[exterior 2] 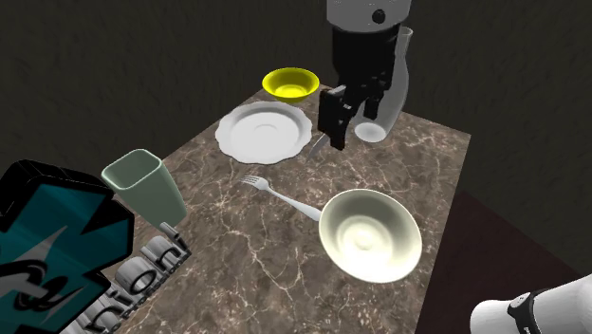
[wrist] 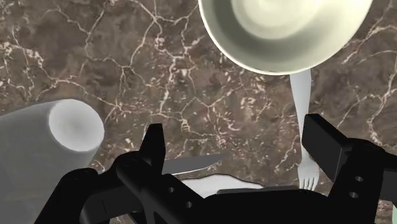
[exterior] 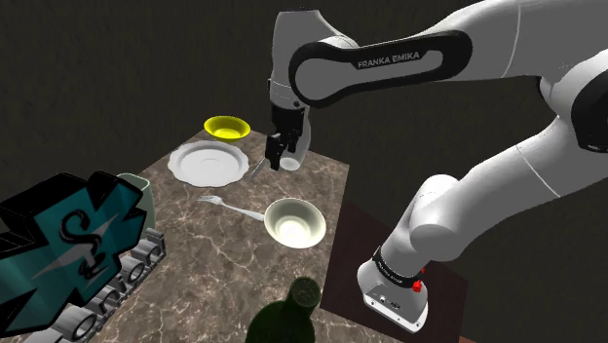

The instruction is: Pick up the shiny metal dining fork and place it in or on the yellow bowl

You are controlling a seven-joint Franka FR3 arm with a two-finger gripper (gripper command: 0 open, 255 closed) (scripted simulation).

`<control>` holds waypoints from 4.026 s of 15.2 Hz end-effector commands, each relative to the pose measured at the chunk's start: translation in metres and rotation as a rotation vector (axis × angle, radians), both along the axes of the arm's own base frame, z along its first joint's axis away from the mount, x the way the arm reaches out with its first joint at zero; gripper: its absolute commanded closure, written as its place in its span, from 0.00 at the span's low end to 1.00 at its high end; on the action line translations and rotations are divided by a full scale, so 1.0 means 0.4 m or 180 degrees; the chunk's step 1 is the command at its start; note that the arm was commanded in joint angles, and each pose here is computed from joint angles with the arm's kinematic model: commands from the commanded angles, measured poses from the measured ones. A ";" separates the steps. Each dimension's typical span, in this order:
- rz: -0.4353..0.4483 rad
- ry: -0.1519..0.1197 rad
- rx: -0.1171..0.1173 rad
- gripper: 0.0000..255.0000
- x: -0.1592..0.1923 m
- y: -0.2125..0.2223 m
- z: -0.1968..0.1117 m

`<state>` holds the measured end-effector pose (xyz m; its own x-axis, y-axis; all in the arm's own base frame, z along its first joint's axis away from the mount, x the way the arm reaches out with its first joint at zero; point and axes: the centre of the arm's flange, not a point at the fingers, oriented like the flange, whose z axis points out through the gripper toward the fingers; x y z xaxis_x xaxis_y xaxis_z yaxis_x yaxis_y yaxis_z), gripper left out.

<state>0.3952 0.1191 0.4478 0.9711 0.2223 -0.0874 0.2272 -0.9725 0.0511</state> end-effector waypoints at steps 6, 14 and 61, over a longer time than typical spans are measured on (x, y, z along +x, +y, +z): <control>0.0180 0.0089 0.0063 0.00 0.068 0.156 -0.149; 0.0313 0.0157 0.0107 0.00 0.109 0.276 -0.287; 0.0313 0.0157 0.0107 1.00 0.101 0.273 -0.056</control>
<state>0.4349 0.2291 0.4233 0.9391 0.3201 -0.1250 0.3233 -0.9463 0.0051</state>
